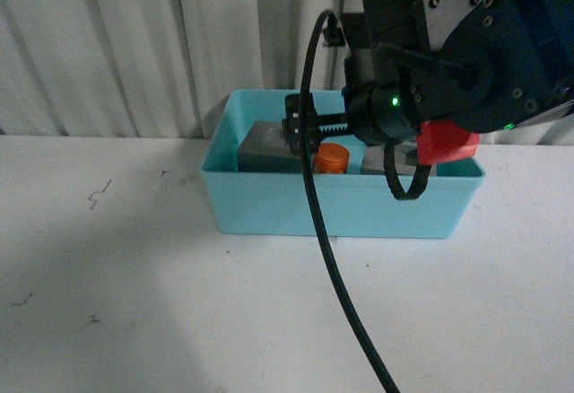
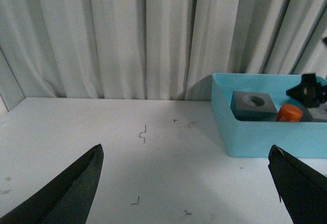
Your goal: Place gray and orange parts in blue box
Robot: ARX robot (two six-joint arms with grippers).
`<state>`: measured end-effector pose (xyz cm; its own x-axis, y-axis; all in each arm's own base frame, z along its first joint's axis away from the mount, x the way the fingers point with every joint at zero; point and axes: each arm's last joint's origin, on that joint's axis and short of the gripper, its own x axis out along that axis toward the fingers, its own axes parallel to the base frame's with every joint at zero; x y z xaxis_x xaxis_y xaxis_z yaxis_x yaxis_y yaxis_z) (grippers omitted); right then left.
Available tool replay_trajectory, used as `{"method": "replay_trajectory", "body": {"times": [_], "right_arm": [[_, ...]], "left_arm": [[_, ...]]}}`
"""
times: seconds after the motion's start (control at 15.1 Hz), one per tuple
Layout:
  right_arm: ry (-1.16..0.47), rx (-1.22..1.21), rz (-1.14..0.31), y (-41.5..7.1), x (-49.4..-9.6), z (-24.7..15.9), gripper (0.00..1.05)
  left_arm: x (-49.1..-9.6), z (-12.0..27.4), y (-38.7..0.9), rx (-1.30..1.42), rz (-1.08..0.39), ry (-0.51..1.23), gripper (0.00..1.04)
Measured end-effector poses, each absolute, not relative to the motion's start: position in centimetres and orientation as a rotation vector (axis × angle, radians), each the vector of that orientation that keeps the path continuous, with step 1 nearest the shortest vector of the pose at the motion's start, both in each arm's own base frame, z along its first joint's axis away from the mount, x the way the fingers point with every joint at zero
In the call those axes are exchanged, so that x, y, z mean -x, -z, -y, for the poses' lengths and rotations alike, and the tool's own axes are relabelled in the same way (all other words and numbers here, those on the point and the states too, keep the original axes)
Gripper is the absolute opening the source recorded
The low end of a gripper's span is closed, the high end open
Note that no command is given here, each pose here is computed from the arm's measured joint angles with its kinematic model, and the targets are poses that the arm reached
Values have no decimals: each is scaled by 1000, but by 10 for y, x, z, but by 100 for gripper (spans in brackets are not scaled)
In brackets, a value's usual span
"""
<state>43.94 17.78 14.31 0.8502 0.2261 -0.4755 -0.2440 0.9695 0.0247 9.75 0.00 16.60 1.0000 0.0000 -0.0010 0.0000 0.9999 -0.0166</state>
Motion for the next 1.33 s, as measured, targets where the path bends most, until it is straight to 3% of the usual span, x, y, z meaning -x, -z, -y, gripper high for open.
{"method": "replay_trajectory", "body": {"times": [0.13, 0.33, 0.53, 0.73, 0.86, 0.93, 0.99, 1.06, 1.13, 1.33], "right_arm": [[-268, -11, -337, -199, -420, -164, 98], [-231, -53, -111, -280, -357, -106, 98], [-133, -39, -250, -260, -256, -51, 98], [-35, -103, -405, -228, -156, -36, 98], [-112, -107, -507, -209, -124, -45, 98], [-75, -121, -450, -211, -126, -44, 97], [-38, -116, -204, -207, -125, -41, 85], [-13, -96, -78, -199, -120, -34, 74], [18, -62, -14, -197, -120, -27, 61], [3, -20, -1, -190, -115, -17, 24]], "left_arm": [[-98, 0, -166, 17, -1, 0, 98], [-98, 0, -166, 17, -1, 0, 98], [-98, 0, -166, 17, -1, 0, 98], [-98, 0, -166, 17, -1, 0, 98], [-98, 0, -166, 17, -1, 1, 98], [-98, 0, -166, 17, -1, 0, 98], [-98, 0, -166, 17, -1, 0, 98], [-98, 0, -166, 17, -1, -2, 98], [-98, 0, -166, 17, -1, -2, 98], [-98, 0, -166, 17, -1, 0, 98]]}}
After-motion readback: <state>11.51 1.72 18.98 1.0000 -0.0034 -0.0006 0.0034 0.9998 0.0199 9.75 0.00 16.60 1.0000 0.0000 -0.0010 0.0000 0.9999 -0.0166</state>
